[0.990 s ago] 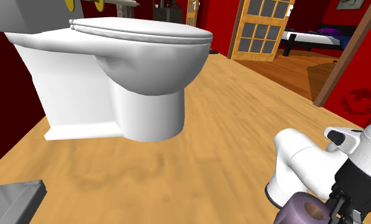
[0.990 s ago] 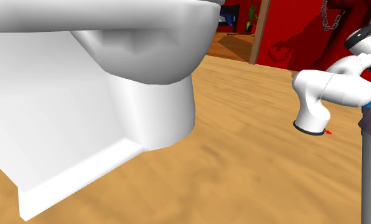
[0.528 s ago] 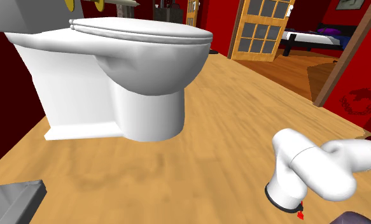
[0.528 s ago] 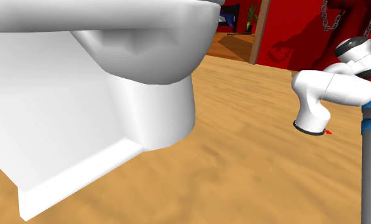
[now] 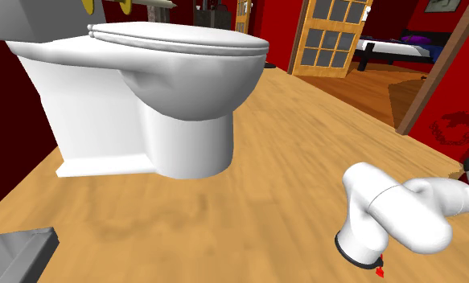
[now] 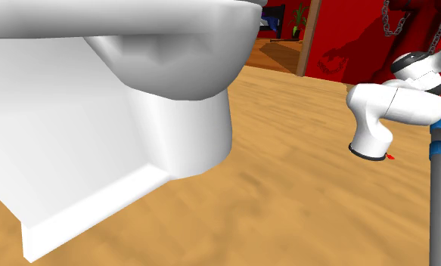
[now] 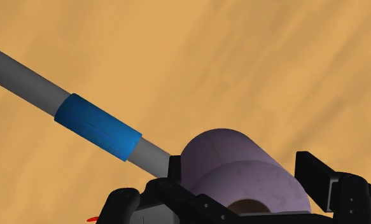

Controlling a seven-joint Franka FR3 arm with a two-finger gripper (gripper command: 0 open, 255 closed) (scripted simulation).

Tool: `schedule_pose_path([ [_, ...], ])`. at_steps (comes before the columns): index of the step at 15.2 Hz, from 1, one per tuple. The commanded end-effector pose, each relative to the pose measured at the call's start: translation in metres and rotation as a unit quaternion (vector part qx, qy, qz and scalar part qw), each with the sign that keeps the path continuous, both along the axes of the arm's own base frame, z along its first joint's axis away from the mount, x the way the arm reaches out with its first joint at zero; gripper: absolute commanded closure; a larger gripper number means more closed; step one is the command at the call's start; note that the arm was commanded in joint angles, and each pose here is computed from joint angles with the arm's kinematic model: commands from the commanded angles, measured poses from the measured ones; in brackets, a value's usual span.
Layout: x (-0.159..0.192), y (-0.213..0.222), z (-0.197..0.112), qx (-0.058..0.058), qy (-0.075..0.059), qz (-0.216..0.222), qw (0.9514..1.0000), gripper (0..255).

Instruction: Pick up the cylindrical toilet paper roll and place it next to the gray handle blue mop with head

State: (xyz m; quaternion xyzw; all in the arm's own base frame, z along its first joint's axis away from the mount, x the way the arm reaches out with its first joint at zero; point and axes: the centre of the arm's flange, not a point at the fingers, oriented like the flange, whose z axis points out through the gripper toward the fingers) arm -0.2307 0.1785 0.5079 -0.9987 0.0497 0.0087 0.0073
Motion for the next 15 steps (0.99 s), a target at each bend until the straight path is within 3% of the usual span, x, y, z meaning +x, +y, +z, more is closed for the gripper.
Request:
schedule_pose_path([
  [1,-0.026,-0.008,0.001,-0.001,0.0,0.0,1.0,255],
  [15,-0.205,-0.051,0.001,-0.001,0.0,0.0,1.0,255],
])
